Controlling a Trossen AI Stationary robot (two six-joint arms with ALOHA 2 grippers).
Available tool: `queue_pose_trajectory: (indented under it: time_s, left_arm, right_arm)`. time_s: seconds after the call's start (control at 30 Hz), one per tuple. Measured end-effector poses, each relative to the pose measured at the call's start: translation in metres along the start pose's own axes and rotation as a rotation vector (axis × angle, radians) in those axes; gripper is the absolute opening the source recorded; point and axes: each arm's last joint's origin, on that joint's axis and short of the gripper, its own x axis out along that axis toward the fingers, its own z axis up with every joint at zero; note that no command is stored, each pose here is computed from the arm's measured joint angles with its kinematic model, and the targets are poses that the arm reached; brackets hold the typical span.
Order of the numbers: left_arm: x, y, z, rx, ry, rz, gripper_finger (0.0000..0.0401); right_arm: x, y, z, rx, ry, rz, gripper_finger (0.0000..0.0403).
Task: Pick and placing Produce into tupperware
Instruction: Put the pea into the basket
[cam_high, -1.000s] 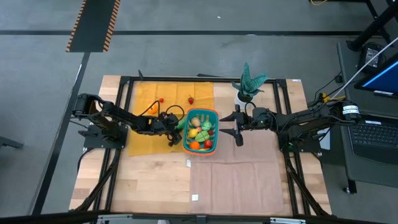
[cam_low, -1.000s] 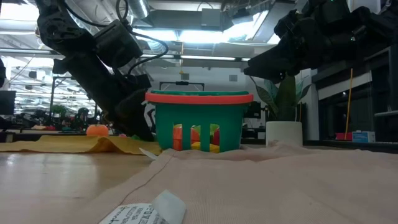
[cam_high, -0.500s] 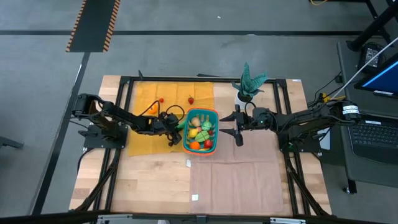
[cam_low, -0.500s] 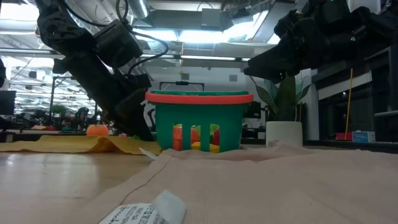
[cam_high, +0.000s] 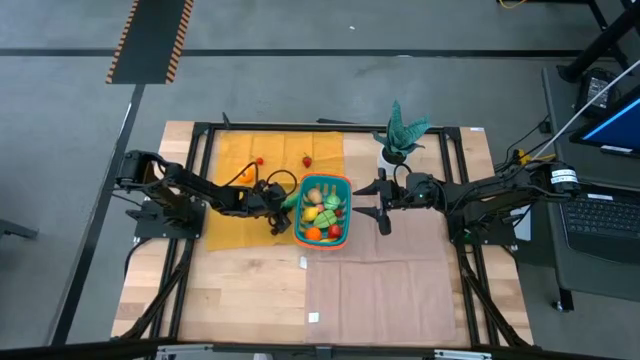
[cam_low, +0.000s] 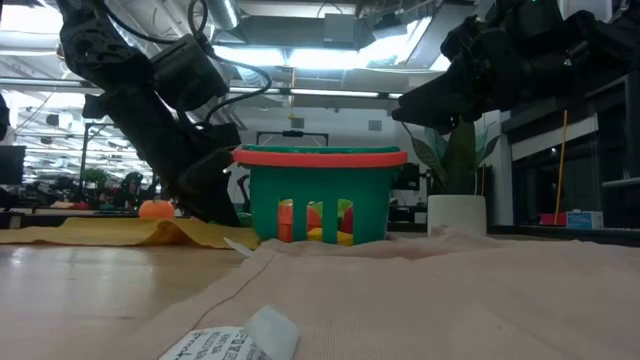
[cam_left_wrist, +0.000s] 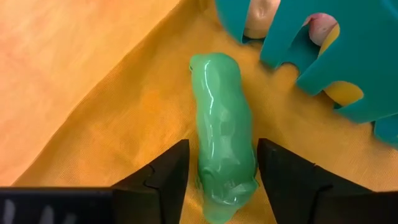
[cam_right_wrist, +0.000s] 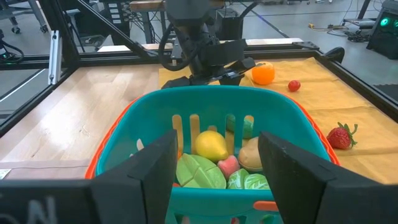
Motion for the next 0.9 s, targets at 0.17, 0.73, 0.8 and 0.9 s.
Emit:
queue_pose_trajectory:
  time_s: [0.17, 0.73, 0.8, 0.9]
  left_arm:
    - [0.0000, 0.0007, -0.0013, 0.006, 0.013, 0.007, 0.0179]
    - [-0.0001, -0.0001, 0.0000, 0.029, 0.000, 0.000, 0.0120]
    - [-0.0019, -0.0001, 0.0014, 0.027, -0.009, -0.005, 0.0123]
    - [-0.0056, -0.0005, 0.0050, 0.043, -0.030, -0.018, 0.0132]
  right_arm:
    - [0.0000, 0.0000, 0.0000, 0.000, 0.000, 0.000, 0.0225]
    - [0.0000, 0.0000, 0.0000, 0.000, 0.000, 0.000, 0.0225]
    - [0.0000, 0.0000, 0.0000, 0.000, 0.000, 0.000, 0.0225]
    - [0.0000, 0.0001, 0.0000, 0.000, 0.000, 0.000, 0.0225]
